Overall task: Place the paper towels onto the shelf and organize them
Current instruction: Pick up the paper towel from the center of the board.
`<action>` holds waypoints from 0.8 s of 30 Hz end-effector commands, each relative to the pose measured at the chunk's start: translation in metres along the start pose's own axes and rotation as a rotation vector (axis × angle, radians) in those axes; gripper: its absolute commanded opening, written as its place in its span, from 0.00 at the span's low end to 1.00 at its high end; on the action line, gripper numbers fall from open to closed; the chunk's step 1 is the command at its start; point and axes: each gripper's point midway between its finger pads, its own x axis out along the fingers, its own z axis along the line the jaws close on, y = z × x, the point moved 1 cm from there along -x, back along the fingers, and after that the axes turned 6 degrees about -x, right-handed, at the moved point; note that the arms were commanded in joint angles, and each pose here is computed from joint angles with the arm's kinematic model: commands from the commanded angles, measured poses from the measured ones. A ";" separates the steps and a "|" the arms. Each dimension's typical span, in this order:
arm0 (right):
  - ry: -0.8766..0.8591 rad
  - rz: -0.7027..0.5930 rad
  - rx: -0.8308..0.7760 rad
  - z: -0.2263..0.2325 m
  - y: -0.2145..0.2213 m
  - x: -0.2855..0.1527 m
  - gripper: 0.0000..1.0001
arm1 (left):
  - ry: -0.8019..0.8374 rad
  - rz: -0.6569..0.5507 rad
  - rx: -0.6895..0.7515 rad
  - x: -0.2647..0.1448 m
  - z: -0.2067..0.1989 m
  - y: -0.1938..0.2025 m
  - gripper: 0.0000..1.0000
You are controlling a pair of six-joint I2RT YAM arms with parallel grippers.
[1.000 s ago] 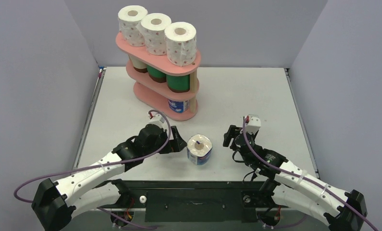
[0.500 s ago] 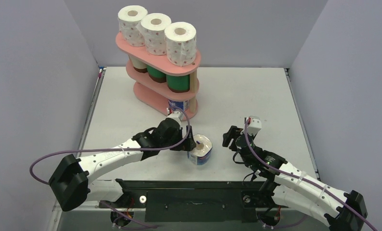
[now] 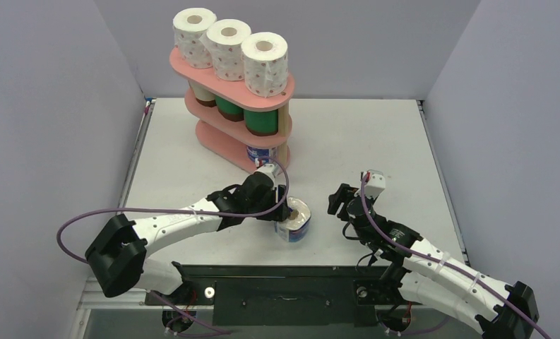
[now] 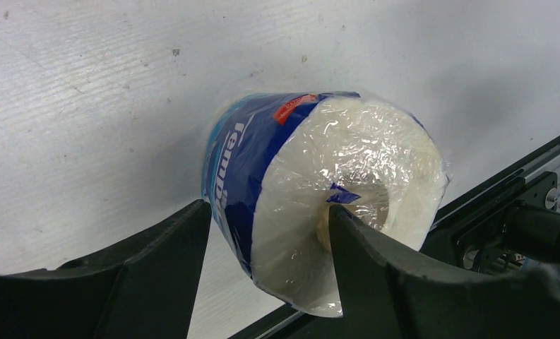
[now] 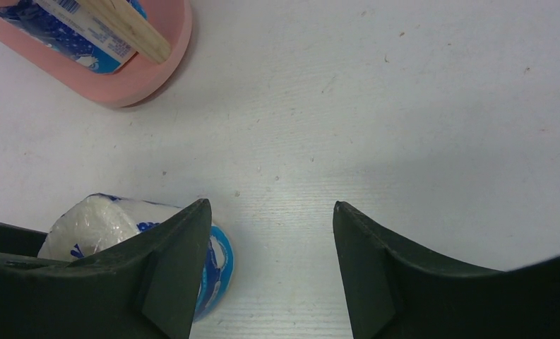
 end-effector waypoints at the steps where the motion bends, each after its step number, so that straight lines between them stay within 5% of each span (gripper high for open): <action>1: -0.008 -0.043 0.029 0.002 -0.011 0.000 0.60 | 0.039 -0.008 0.022 0.003 -0.015 -0.007 0.55; 9: -0.006 -0.059 0.031 0.001 -0.015 -0.002 0.59 | 0.037 -0.067 -0.006 -0.013 -0.012 -0.016 0.27; 14: 0.001 -0.059 0.030 -0.001 -0.014 -0.001 0.60 | 0.010 -0.200 -0.047 -0.045 0.002 -0.042 0.25; 24: -0.011 -0.058 0.027 0.004 -0.014 0.003 0.59 | -0.221 -0.424 -0.316 -0.089 0.111 -0.099 0.21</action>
